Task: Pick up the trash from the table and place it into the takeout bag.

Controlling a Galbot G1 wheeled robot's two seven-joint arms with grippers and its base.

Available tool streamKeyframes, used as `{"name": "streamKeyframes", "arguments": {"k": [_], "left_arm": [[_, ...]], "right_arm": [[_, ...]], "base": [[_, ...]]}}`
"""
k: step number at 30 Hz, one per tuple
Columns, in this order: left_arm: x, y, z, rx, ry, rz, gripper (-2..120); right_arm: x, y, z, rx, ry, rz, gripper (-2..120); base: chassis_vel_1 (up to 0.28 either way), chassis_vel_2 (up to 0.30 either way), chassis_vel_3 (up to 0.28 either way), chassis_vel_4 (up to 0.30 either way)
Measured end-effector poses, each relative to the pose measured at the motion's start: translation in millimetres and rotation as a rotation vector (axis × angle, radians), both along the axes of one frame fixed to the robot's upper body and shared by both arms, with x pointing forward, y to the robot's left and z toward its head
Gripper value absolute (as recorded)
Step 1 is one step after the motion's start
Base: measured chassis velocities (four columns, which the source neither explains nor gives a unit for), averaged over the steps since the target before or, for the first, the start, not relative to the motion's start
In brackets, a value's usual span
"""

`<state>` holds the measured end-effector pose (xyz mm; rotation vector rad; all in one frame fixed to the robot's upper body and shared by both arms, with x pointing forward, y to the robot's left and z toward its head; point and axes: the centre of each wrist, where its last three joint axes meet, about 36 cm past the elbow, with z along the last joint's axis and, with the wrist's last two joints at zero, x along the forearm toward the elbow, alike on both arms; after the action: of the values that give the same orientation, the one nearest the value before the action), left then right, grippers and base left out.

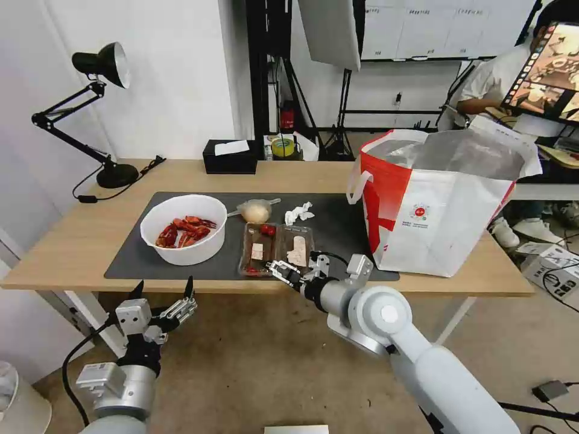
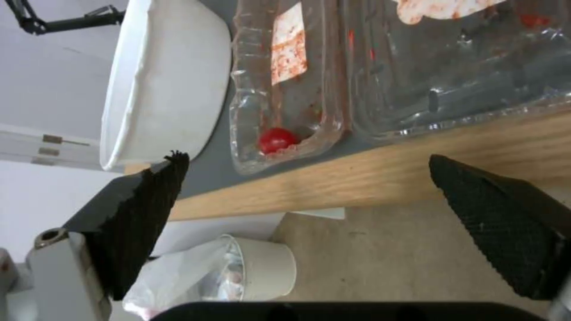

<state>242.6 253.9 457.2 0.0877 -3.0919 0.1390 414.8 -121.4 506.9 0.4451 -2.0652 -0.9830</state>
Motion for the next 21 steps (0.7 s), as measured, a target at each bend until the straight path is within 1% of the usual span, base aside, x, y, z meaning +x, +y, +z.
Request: {"name": "streamKeyframes", "arguments": {"k": [7,21], "left_arm": [[0.0,-0.6,-0.7,0.000,0.002,-0.002,100],[-1.2,-1.7,0.6,-0.001,-0.001,-0.004,100]], "right_arm": [[2.4,-0.1,0.1,0.010,0.002,-0.013,100],[7.4,-8.6,2.5,0.013,0.009,-0.048,100]], "base": [[0.000,0.000,0.000,0.000],[0.000,0.000,0.000,0.000]]}}
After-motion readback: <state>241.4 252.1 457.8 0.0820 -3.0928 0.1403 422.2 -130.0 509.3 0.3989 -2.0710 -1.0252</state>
